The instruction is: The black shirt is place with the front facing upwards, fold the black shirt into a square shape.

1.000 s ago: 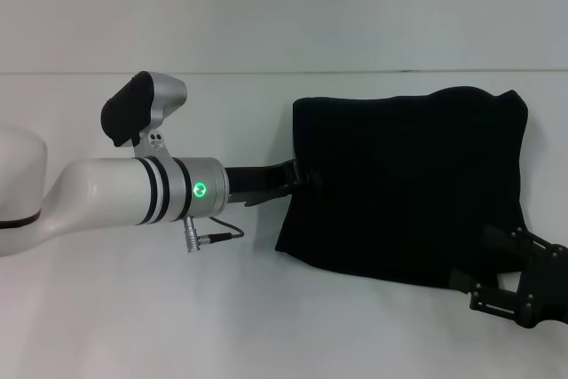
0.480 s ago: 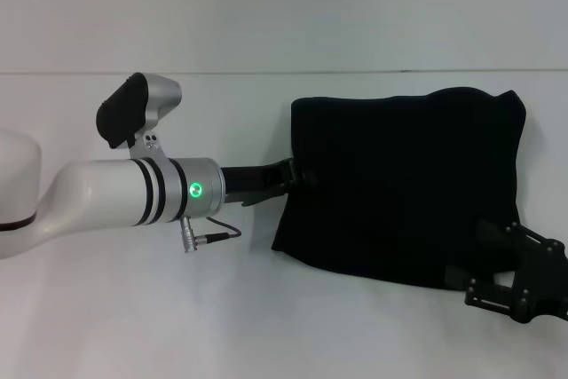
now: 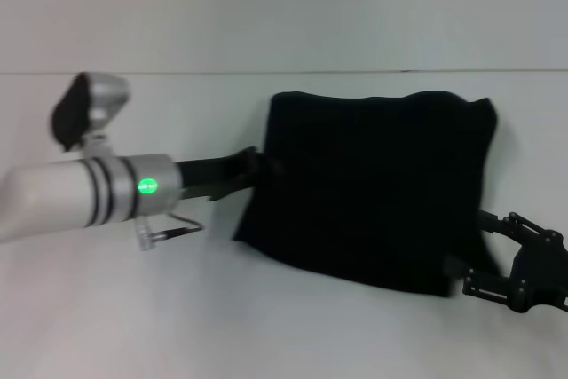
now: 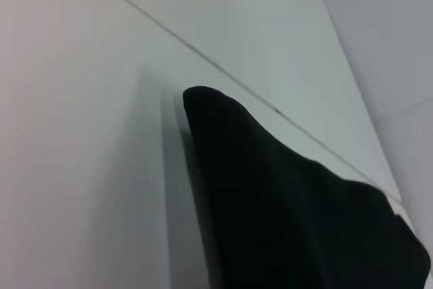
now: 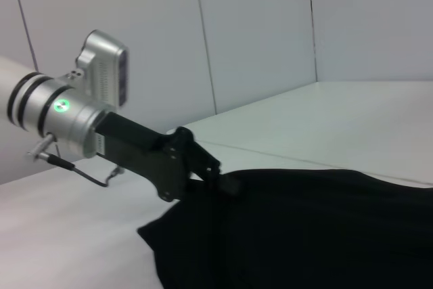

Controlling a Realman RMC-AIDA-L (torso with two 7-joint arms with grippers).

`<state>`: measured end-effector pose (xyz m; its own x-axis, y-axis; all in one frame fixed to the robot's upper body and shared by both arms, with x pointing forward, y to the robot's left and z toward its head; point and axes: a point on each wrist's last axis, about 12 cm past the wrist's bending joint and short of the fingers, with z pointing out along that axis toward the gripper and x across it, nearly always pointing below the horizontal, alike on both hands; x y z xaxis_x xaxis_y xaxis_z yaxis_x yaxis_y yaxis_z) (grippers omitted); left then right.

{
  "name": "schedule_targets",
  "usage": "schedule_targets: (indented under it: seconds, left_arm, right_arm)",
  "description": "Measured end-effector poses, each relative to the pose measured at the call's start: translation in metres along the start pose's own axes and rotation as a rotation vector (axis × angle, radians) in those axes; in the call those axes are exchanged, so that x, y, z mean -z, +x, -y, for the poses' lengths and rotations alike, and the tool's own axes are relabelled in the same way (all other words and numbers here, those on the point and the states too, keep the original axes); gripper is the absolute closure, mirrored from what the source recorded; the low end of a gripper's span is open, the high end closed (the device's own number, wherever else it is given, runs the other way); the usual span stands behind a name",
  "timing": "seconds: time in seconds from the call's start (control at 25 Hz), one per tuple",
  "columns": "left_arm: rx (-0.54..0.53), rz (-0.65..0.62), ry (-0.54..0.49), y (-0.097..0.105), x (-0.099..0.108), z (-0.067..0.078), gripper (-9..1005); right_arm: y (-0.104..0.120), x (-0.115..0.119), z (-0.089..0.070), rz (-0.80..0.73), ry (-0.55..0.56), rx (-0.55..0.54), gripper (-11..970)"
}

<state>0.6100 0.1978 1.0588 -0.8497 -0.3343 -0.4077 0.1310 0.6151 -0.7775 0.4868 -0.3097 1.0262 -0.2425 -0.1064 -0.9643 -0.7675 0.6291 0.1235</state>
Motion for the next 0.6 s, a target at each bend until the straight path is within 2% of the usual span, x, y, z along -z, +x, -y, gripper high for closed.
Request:
schedule_targets:
  seconds: [0.32, 0.48, 0.6]
  left_arm:
    - [0.097, 0.055, 0.001, -0.004, 0.046, -0.037, 880]
    - [0.13, 0.056, 0.01, 0.004, 0.058, -0.047, 880]
    - [0.138, 0.054, 0.013, 0.006, 0.06, -0.049, 879]
  right_arm:
    - [-0.005, -0.004, 0.004, 0.003, 0.01, 0.015, 13]
    - [-0.006, -0.008, 0.007, -0.005, 0.021, 0.02, 13]
    - [-0.007, -0.012, 0.007, -0.008, 0.026, 0.023, 13]
